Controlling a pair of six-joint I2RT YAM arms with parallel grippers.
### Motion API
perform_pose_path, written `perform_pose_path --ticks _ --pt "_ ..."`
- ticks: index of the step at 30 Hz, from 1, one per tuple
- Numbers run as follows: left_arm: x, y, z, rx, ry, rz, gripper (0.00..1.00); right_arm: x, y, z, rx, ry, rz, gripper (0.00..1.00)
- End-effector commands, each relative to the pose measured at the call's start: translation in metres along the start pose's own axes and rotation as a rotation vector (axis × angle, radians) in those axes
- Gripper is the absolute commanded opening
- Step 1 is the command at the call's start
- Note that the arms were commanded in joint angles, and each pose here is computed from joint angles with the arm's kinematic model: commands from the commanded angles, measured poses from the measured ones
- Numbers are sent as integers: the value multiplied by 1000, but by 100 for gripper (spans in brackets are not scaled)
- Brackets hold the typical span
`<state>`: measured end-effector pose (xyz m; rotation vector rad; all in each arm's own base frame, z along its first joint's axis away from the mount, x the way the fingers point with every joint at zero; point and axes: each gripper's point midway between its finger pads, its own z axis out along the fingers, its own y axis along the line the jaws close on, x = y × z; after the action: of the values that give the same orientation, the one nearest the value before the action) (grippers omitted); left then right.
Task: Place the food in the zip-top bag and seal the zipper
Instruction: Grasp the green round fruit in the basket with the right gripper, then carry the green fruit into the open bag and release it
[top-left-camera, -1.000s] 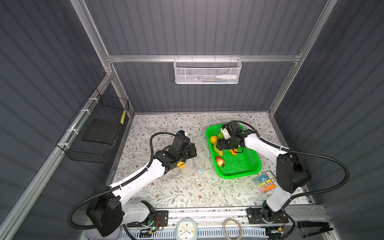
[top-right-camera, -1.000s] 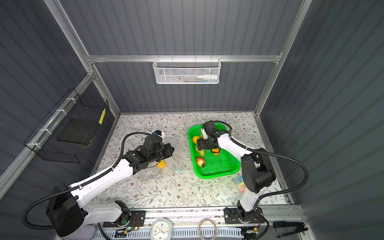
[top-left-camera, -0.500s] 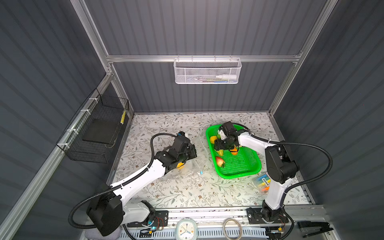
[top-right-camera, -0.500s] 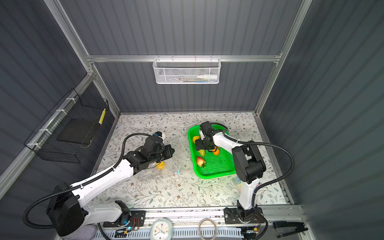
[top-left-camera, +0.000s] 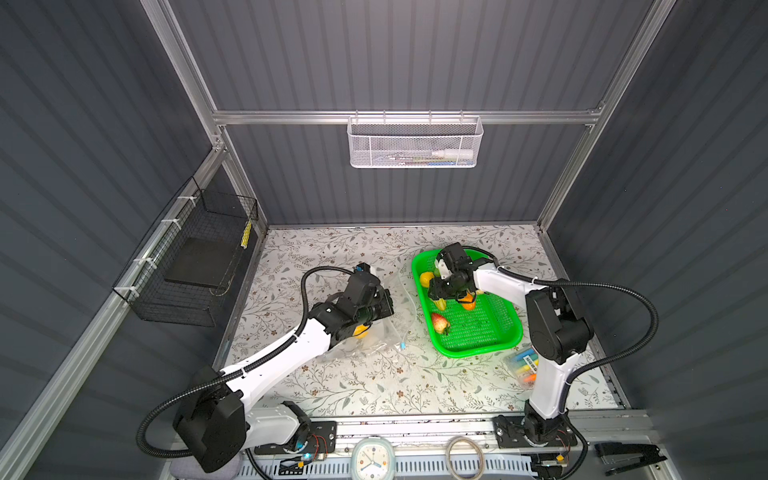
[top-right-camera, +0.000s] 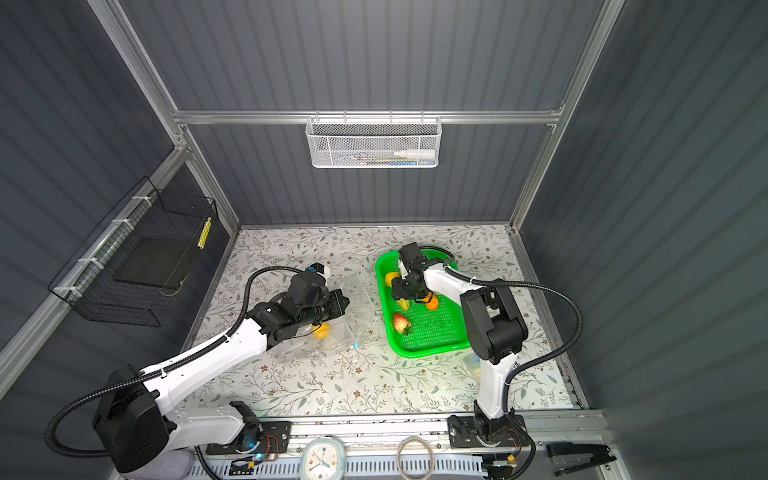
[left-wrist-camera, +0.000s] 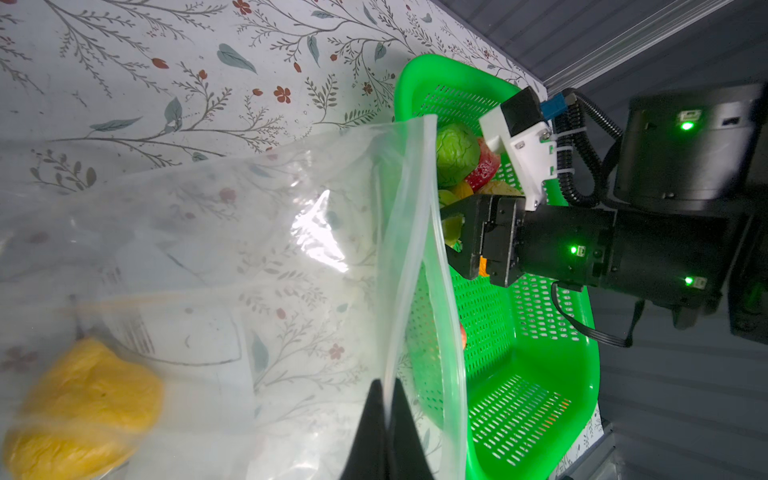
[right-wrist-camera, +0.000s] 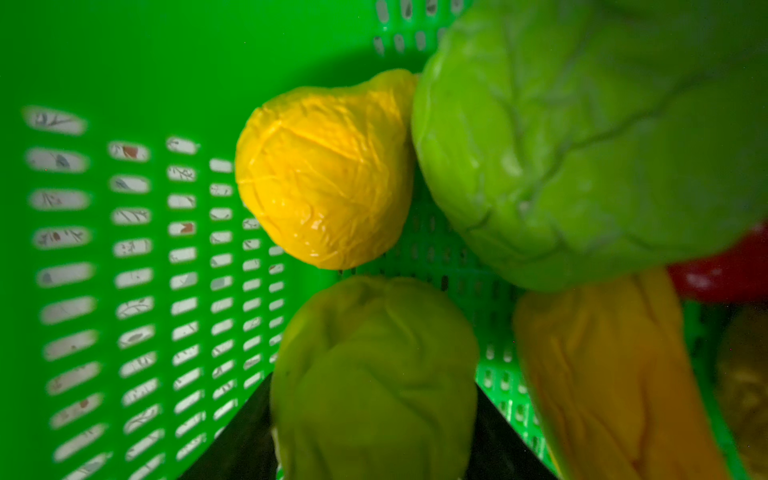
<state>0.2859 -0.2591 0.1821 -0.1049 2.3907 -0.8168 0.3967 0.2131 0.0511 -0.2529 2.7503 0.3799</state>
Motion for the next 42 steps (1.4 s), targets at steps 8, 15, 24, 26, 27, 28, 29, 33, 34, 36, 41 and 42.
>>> perform_pose_path --ticks 8,15,24,26,27,28,29,33,34,36,41,42 --pt "3 0 1 -1 8 -5 0 -13 2 -66 10 -138 -9 52" --pt "3 -3 2 10 13 -4 0 -4 21 -119 -93 -222 -5 52" --pt "6 -5 3 23 28 -1 0 11 74 -164 -315 -341 18 50" --pt "6 -5 3 23 30 -2 0 14 91 -168 -378 -355 20 49" --pt "6 -6 2 25 29 -1 0 16 98 -170 -401 -361 18 49" --pt "5 -6 2 25 28 -2 0 17 106 -171 -422 -368 11 49" --pt "6 -6 2 26 30 -1 0 18 114 -170 -439 -370 4 49" --pt "6 -7 3 29 31 -2 0 22 143 -166 -514 -369 -32 48" --pt "6 -7 3 29 33 -3 0 23 151 -164 -535 -363 -43 48" --pt "6 -7 2 29 33 -2 0 24 162 -160 -557 -357 -58 48" --pt "5 -9 0 34 31 -3 0 22 167 -141 -547 -342 -52 48" --pt "6 -8 1 34 34 -2 0 23 166 -137 -540 -338 -50 48"
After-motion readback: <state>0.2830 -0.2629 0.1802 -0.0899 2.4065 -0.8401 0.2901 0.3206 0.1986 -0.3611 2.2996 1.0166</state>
